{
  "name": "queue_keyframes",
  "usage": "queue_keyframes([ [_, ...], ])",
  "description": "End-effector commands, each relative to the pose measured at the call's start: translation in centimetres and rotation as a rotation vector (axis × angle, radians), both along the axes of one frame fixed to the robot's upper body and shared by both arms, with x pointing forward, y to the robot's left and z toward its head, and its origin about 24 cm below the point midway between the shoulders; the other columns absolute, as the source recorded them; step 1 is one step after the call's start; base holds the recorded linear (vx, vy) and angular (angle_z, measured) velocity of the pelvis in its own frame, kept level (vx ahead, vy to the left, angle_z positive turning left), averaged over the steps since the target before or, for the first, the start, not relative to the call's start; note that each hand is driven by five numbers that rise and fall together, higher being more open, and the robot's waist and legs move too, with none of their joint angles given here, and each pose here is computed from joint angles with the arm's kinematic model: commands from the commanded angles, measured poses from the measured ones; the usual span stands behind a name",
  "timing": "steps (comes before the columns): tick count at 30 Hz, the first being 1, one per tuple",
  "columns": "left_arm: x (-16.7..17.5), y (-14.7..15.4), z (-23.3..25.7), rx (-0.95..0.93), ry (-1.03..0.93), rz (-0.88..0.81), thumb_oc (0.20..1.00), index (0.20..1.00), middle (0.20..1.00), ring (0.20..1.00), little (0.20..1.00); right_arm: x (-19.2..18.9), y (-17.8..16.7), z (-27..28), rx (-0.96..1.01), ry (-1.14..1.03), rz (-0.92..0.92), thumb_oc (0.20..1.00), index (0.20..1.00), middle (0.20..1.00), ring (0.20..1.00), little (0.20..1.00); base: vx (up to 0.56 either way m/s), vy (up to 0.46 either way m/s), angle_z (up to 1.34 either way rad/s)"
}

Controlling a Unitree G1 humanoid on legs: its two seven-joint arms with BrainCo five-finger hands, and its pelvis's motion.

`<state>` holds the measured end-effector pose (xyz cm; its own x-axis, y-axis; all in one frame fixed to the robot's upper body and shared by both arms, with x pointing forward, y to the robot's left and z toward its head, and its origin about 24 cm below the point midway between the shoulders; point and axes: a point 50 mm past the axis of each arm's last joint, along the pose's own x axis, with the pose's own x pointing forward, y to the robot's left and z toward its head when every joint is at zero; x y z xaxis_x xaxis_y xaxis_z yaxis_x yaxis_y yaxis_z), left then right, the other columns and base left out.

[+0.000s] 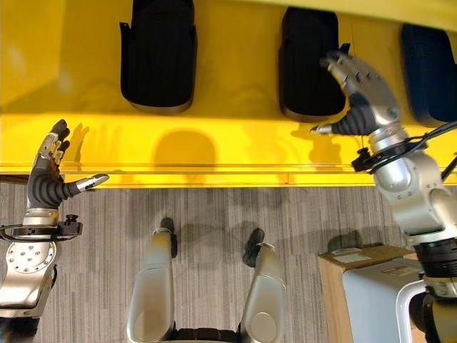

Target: Move parts from the plastic box to the shelf.

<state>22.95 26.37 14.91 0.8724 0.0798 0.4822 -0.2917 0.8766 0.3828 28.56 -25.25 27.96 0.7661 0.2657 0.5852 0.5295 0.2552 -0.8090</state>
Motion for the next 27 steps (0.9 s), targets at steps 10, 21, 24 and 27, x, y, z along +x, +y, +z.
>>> queue_keyframes([
  [10,-1.1,0.2,1.8,0.045,-0.096,0.005,1.0,1.0,1.0,1.0,1.0,-2.9,2.3,3.3,0.031,-0.233,0.165,1.0,1.0,1.0,1.0,1.0,0.0,0.0,0.0],
  [21,-1.2,-0.7,0.7,0.003,-0.052,-0.062,1.0,1.0,1.0,1.0,1.0,-5.5,4.4,-6.3,0.561,0.059,0.484,1.0,1.0,1.0,1.0,1.0,0.01,-0.012,-0.04],
  [24,-1.5,-0.7,0.0,-0.004,-0.017,-0.08,1.0,1.0,1.0,1.0,1.0,-5.9,4.5,-7.9,0.614,0.135,0.494,1.0,1.0,1.0,1.0,1.0,0.06,-0.046,-0.13],
  [27,-2.4,-0.6,-1.2,0.001,0.05,-0.094,1.0,1.0,1.0,1.0,1.0,-7.0,4.5,-10.6,0.733,0.277,0.522,1.0,1.0,1.0,1.0,1.0,0.07,-0.047,-0.13],
])
